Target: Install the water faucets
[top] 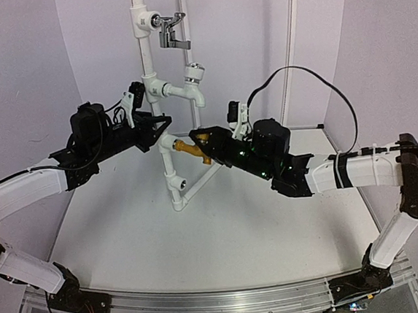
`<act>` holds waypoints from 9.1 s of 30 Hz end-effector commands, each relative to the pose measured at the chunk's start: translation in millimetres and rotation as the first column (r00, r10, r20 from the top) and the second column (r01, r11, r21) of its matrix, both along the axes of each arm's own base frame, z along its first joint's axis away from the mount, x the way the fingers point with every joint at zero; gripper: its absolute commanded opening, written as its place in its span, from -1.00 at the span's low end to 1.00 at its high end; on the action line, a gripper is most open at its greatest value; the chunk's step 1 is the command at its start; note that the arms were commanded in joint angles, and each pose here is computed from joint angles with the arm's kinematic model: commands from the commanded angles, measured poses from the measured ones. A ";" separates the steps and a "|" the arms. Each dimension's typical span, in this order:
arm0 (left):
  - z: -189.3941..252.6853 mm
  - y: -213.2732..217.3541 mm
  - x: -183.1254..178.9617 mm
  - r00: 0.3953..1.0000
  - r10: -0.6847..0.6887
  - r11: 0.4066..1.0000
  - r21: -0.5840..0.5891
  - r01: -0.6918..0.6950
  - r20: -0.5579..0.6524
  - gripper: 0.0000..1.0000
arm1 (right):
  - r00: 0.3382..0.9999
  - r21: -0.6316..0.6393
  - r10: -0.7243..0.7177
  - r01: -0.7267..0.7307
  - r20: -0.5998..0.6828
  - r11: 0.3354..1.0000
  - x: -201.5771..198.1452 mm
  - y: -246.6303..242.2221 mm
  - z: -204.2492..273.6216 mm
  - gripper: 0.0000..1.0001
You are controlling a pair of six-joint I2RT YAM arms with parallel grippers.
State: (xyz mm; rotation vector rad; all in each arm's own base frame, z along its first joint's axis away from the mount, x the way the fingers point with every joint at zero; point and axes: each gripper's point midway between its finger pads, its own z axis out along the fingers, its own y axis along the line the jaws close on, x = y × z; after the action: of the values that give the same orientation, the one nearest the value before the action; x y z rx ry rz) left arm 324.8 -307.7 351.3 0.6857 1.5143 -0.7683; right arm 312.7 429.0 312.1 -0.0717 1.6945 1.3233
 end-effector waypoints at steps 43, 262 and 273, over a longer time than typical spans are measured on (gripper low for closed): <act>-73.7 -10.9 -29.0 0.937 -0.086 0.992 0.055 0.111 -0.338 -1.00 | 0.069 -0.613 0.699 0.548 0.711 0.569 -52.3 -3.1 2.7 0.84; -74.0 -10.1 -28.1 0.934 -0.095 0.991 0.051 0.120 -0.346 -1.00 | 0.708 -0.479 0.378 -0.064 0.597 0.876 -20.0 -14.4 -10.1 -0.39; -76.0 -12.2 -28.4 0.928 -0.106 0.990 0.047 0.131 -0.358 -1.00 | 0.921 0.311 0.291 -0.206 -0.260 0.928 2.1 -8.2 -26.8 -0.97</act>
State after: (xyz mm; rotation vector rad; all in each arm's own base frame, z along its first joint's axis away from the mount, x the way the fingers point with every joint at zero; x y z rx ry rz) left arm 320.6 -307.5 350.4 0.7104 1.5149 -0.8001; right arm 287.9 424.6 283.5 -0.4828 1.6793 1.4622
